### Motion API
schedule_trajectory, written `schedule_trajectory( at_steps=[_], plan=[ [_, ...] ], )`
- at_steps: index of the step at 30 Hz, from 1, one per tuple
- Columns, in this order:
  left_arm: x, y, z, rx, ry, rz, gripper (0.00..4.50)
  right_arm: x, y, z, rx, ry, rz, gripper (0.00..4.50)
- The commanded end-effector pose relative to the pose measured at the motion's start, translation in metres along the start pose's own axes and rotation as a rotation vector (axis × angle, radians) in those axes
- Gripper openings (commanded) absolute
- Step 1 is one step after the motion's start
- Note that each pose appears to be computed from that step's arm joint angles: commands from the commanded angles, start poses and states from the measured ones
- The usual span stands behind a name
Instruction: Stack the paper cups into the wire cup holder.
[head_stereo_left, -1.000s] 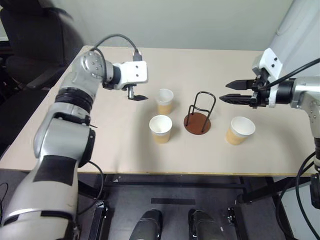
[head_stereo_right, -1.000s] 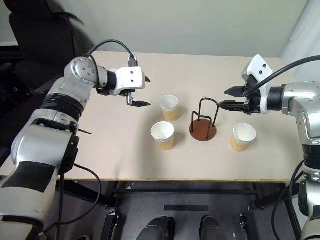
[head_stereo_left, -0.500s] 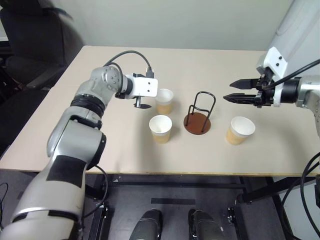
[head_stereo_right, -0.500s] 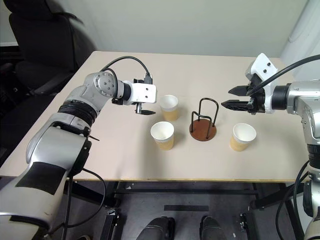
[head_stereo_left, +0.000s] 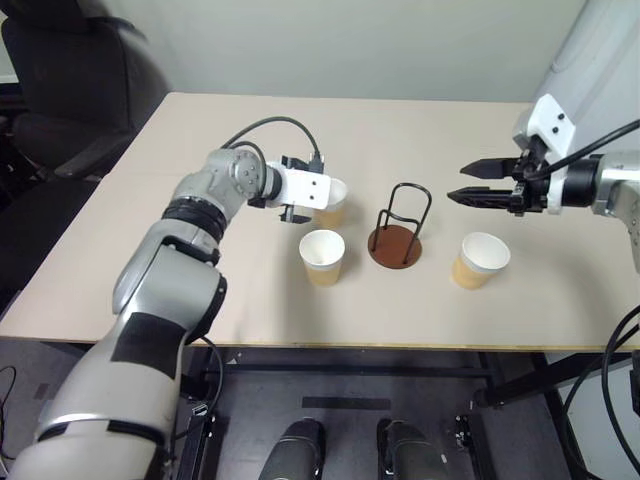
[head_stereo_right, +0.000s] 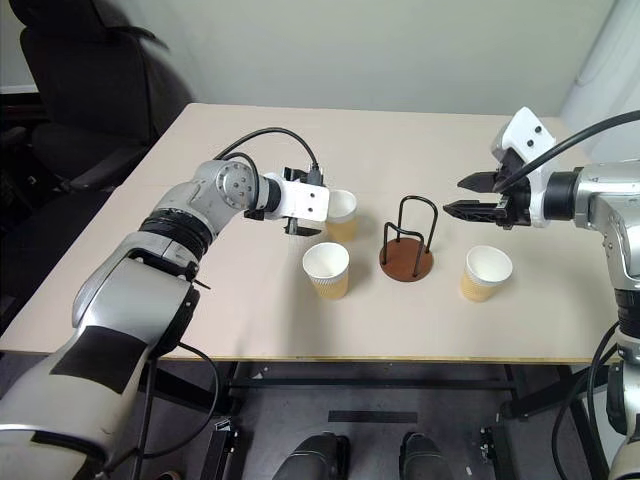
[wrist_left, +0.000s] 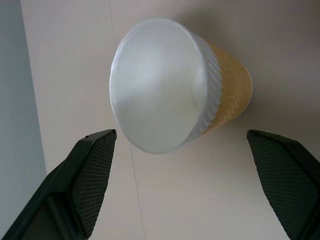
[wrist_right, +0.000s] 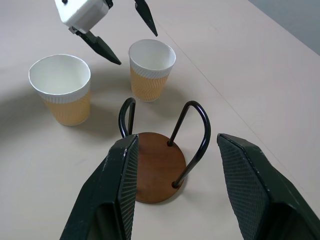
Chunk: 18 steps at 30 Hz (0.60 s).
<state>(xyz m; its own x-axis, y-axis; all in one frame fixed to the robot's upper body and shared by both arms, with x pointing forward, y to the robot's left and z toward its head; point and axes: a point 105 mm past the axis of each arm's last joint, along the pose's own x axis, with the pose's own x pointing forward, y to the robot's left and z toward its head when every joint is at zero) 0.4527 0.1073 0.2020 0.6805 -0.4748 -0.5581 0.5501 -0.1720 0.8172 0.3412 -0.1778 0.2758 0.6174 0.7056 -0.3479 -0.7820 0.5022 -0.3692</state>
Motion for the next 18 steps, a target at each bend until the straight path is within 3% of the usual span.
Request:
schedule_trajectory(
  at_steps=[1,4,13,18],
  plan=[
    [0.003,0.006,0.006,0.017,-0.007,0.046,4.11,-0.008,-0.003,0.009,-0.051,-0.015,-0.033,2.48],
    [0.005,0.005,0.008,0.031,-0.011,0.040,3.24,-0.008,-0.003,0.009,-0.054,-0.011,-0.036,2.48],
    [-0.007,0.010,0.008,0.095,0.007,-0.041,0.05,-0.011,-0.003,0.004,-0.056,0.016,-0.018,2.48],
    [-0.017,0.011,0.005,0.102,0.018,-0.110,0.05,-0.014,-0.001,-0.002,-0.061,0.050,0.012,2.48]
  ],
)
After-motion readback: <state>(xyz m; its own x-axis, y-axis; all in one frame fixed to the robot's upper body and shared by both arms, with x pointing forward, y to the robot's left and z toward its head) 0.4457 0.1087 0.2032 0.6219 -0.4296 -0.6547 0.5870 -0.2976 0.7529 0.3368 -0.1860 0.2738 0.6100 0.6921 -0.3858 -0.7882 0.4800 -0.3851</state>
